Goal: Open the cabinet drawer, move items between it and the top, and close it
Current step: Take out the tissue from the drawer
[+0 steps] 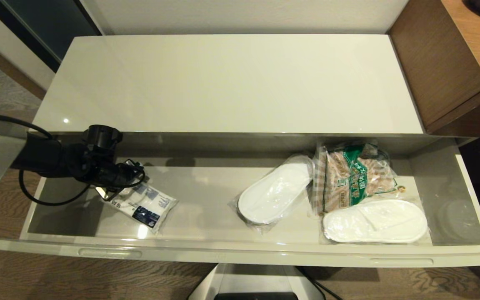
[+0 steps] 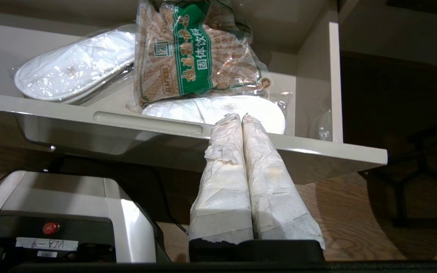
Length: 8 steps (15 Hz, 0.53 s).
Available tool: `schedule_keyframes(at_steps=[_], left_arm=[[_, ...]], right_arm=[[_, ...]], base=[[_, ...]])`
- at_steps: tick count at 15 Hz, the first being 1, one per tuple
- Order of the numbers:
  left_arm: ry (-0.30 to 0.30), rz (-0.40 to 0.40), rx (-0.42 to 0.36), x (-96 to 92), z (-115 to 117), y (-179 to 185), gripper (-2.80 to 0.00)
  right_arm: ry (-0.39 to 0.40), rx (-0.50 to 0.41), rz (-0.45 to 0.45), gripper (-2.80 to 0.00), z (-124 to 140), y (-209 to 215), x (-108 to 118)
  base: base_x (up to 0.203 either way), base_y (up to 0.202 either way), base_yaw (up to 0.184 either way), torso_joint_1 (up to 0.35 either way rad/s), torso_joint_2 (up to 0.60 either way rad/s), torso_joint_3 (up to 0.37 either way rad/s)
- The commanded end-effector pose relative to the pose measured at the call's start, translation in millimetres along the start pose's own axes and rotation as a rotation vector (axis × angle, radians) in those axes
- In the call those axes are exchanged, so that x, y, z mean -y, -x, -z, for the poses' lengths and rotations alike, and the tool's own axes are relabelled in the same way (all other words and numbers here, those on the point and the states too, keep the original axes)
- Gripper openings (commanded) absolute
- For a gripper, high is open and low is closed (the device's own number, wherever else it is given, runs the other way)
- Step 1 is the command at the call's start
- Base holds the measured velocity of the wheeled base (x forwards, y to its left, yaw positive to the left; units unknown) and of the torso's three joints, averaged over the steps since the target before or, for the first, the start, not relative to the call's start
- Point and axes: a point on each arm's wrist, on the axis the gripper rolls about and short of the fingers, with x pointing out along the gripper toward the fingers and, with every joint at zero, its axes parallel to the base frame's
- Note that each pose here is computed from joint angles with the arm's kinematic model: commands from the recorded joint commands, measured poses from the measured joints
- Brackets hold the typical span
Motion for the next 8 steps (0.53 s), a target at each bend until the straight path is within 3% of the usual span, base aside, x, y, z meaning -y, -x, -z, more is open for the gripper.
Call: schedule_keyframes(at_steps=[1, 3, 8], left_arm=[[0.001, -0.021, -0.022, -4.0, 4, -9, 0.00], [-0.011, -0.057, -0.075, -14.0, 18, -16, 0.00], [-0.021, -0.038, -0.069, -8.3, 19, -9, 0.00]], right_arm=[[0.001, 0.010, 0.001, -2.80, 1, 1, 0], [0.001, 0.010, 0.001, -2.80, 1, 1, 0], [0.001, 0.010, 0.001, -2.80, 1, 1, 0]], base=[[0.000, 0.000, 0.000, 0.000, 0.00, 0.000], [0.000, 0.000, 0.000, 0.000, 0.00, 0.000], [0.000, 0.000, 0.000, 0.000, 0.00, 0.000]])
